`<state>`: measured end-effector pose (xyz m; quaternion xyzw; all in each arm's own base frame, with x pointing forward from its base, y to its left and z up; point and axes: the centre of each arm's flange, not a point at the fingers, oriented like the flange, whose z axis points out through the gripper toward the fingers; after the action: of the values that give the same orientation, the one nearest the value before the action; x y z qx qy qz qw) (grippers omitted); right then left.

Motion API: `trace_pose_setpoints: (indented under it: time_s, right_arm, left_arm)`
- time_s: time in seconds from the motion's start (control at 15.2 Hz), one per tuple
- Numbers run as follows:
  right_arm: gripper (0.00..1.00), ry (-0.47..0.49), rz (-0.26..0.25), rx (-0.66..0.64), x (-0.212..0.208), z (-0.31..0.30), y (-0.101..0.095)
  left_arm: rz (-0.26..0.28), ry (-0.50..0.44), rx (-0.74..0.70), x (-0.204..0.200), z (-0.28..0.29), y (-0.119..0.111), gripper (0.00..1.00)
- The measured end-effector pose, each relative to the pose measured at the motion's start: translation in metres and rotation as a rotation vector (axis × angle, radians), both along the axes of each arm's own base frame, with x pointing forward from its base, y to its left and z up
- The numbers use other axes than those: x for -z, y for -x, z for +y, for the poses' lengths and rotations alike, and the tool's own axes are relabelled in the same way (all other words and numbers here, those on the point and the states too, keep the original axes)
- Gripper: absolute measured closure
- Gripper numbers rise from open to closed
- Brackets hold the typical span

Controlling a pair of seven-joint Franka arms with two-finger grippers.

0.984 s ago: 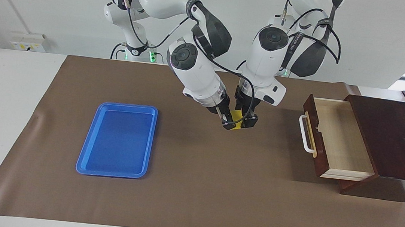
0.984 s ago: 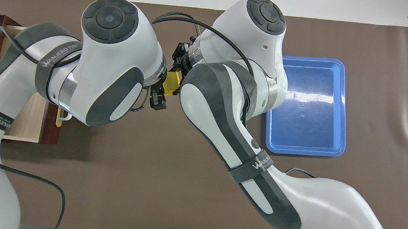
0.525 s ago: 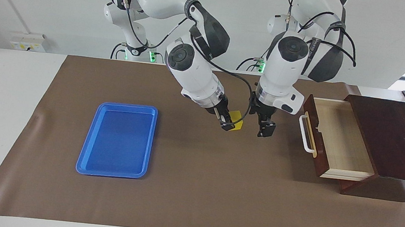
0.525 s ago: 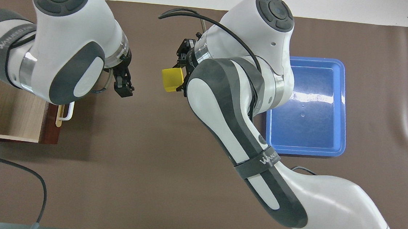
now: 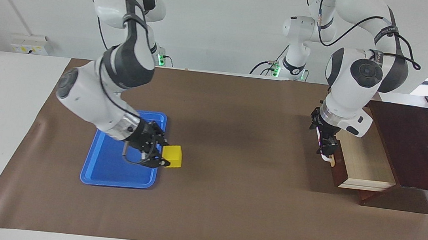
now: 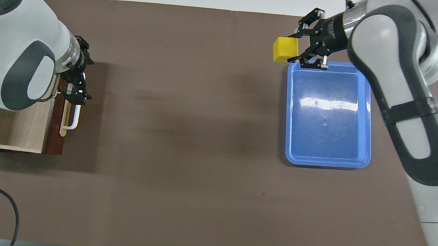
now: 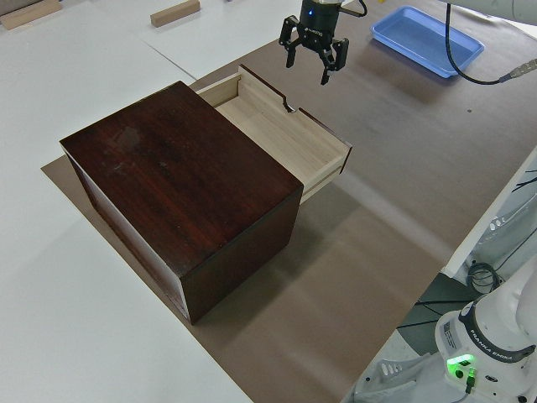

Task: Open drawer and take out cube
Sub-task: 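Carry the cube with the right gripper while the left gripper shuts the drawer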

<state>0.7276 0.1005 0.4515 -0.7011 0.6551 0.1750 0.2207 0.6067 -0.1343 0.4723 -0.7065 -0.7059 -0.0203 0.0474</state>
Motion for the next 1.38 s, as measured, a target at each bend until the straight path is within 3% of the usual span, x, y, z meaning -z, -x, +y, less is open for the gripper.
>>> trace_pose_setpoints:
  time_s: [0.2, 0.39, 0.79, 1.12, 1.38]
  right_arm:
    - [0.44, -0.005, 0.033, 0.041, 0.024, -0.081, 0.010]
    - [0.44, -0.010, 0.082, 0.063, 0.053, -0.122, 0.029]
    - [0.44, -0.024, 0.083, 0.051, 0.107, -0.214, 0.055]
    - [0.44, -0.029, 0.088, 0.036, 0.129, -0.203, 0.058]
    - [0.44, -0.043, 0.120, 0.000, 0.156, -0.197, 0.079]
  left_arm:
    - [-0.001, -0.004, 0.032, 0.011, 0.017, 0.005, 0.00]
    - [-0.033, -0.002, 0.026, 0.033, 0.040, 0.008, 0.00]
    - [-0.054, -0.007, 0.101, 0.033, 0.088, 0.003, 0.00]
    - [-0.063, -0.024, 0.182, 0.029, 0.148, -0.001, 0.00]
    - [-0.057, -0.031, 0.234, 0.028, 0.190, 0.001, 0.00]
